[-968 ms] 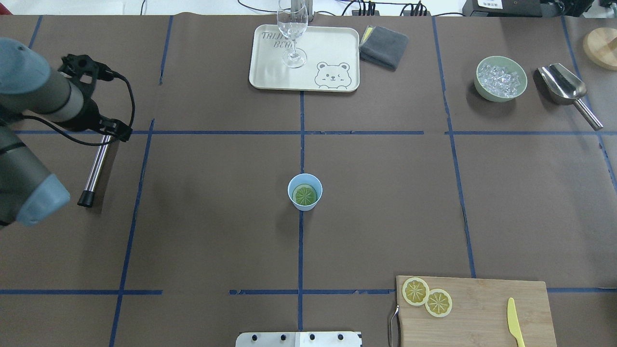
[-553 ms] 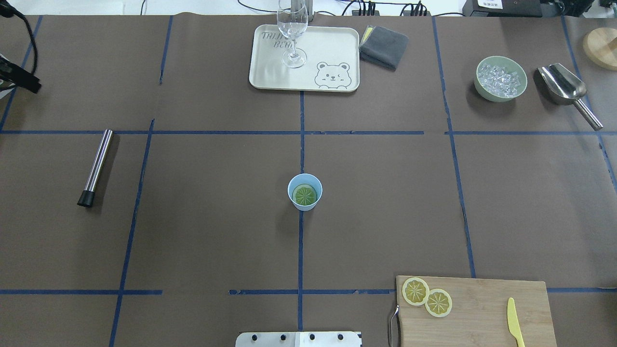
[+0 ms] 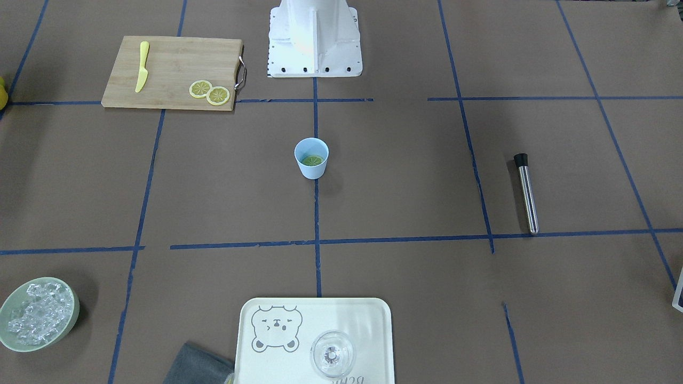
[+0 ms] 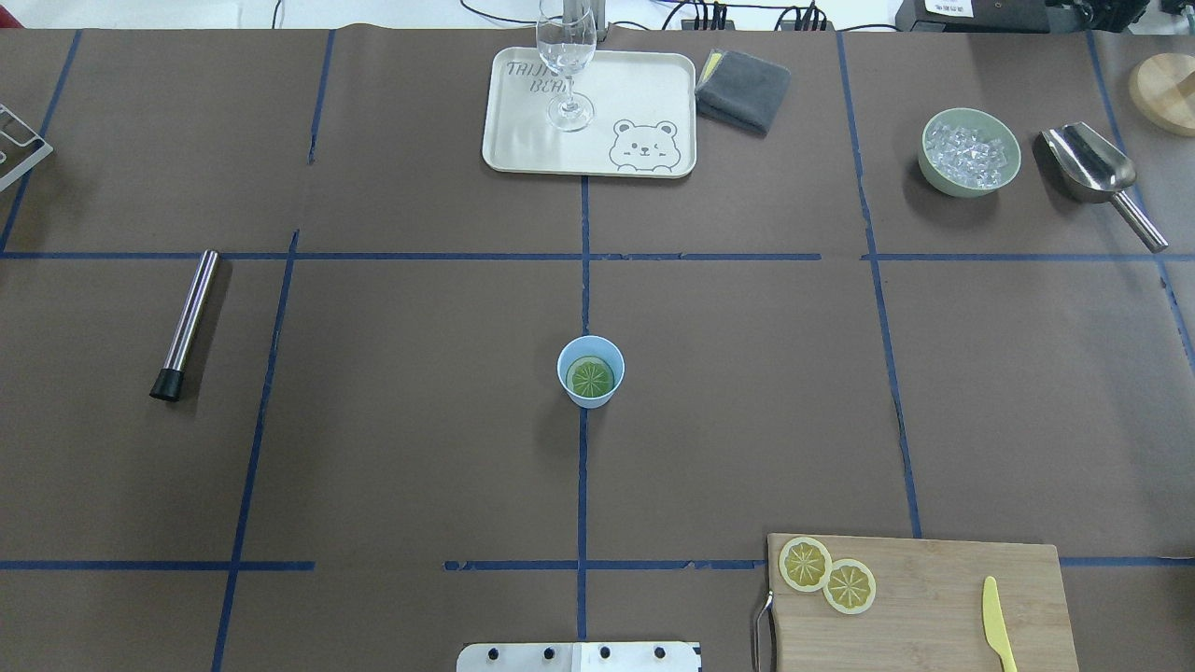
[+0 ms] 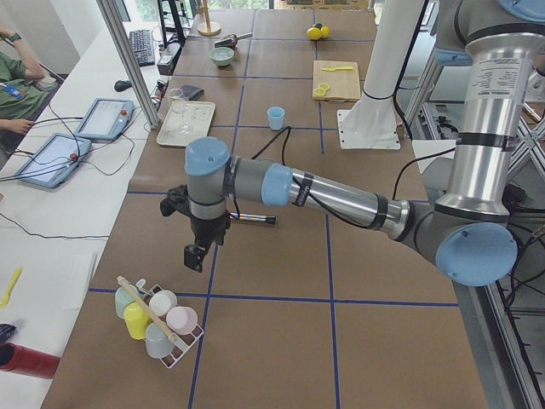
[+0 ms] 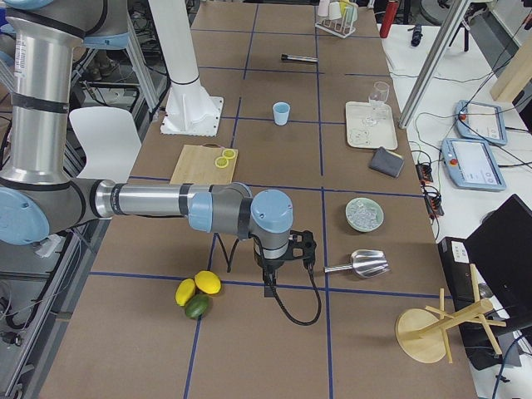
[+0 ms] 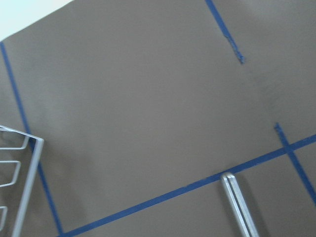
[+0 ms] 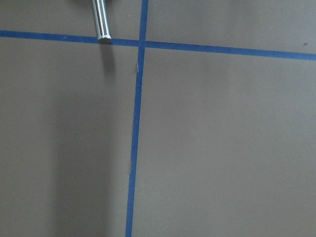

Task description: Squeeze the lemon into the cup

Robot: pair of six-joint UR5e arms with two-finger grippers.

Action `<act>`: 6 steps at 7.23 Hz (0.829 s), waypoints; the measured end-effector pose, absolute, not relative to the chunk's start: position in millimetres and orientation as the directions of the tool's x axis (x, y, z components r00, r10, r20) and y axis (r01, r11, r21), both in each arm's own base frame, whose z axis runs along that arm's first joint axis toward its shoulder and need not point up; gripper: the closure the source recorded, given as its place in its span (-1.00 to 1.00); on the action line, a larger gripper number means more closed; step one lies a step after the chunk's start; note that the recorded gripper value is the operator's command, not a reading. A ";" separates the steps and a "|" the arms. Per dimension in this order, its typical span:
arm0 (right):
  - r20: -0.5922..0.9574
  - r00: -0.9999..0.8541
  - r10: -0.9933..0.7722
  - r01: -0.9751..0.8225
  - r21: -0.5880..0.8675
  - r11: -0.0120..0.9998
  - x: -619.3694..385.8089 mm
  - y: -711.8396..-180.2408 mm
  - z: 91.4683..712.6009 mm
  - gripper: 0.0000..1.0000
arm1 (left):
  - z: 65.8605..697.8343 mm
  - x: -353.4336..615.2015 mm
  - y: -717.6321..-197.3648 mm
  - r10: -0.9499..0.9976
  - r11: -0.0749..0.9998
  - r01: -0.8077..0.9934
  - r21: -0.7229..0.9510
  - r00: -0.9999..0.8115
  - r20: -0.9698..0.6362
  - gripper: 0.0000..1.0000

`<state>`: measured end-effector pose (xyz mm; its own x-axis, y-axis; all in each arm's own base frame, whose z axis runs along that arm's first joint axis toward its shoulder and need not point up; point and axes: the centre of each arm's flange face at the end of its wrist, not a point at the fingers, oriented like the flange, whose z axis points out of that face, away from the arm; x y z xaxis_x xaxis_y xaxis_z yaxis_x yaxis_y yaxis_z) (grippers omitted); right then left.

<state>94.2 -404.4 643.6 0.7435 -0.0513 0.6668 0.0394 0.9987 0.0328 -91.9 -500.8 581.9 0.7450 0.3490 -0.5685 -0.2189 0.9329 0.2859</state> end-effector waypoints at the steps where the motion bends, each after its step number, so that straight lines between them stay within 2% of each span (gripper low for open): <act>1: 0.668 0.743 -0.048 0.040 0.028 0.999 94.1 -403.2 645.7 -1.00 | 627.7 -95.9 -465.7 0.295 0.955 -0.184 0.234 0.692 -0.659 -1.00; 3: 0.671 0.740 -0.050 0.040 0.031 0.999 93.8 -403.6 644.5 -1.00 | 654.0 -101.1 -427.3 0.260 0.965 -0.146 0.220 0.662 -0.703 -1.00; 6: 0.688 0.724 -0.044 0.029 0.033 0.999 92.2 -406.7 639.1 -1.00 | 660.5 -103.1 -430.5 0.259 0.965 -0.142 0.221 0.662 -0.704 -1.00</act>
